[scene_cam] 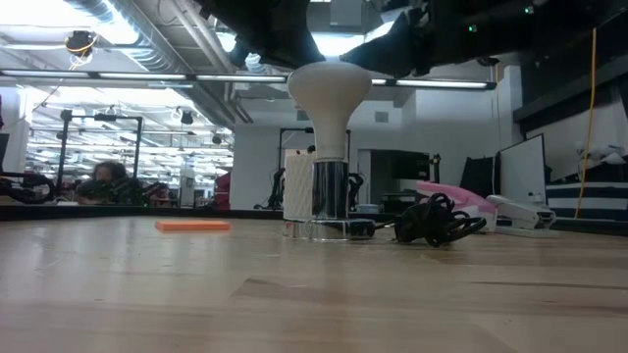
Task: Screw lightbulb
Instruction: Insert the lightbulb into the lamp
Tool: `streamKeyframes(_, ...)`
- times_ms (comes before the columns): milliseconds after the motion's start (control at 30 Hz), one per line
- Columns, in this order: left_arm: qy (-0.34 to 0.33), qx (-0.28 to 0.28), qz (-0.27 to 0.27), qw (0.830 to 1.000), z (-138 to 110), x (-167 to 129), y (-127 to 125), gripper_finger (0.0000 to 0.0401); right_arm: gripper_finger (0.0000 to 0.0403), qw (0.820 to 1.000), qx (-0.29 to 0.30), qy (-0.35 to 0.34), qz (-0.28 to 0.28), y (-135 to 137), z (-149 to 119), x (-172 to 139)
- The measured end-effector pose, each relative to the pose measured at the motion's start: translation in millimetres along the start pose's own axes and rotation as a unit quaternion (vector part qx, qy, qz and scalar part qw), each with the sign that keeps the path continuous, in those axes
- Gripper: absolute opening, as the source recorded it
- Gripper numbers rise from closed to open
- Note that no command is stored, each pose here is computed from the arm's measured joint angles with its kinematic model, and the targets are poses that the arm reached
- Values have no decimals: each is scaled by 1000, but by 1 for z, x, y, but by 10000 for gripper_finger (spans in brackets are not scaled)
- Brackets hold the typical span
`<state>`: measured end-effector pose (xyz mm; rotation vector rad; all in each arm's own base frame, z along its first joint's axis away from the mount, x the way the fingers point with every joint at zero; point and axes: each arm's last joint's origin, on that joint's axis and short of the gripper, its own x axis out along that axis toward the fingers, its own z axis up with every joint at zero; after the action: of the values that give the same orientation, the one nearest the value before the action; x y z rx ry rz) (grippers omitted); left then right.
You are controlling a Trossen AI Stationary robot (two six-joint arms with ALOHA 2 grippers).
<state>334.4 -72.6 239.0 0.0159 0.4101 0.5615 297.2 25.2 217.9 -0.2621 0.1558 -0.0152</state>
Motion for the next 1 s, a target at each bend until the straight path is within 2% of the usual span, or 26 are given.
streamKeyframes(233,0,0,-1,1000,0,0,0,1,9,999,-4,36,-9,0,-2,1)
streamKeyframes(733,-33,35,-15,999,8,-1,-2,1,9,999,1,47,-7,0,-4,1)
streamKeyframes(1000,-50,39,-16,998,16,-15,-2,1,9,999,1,49,-6,0,-4,1)
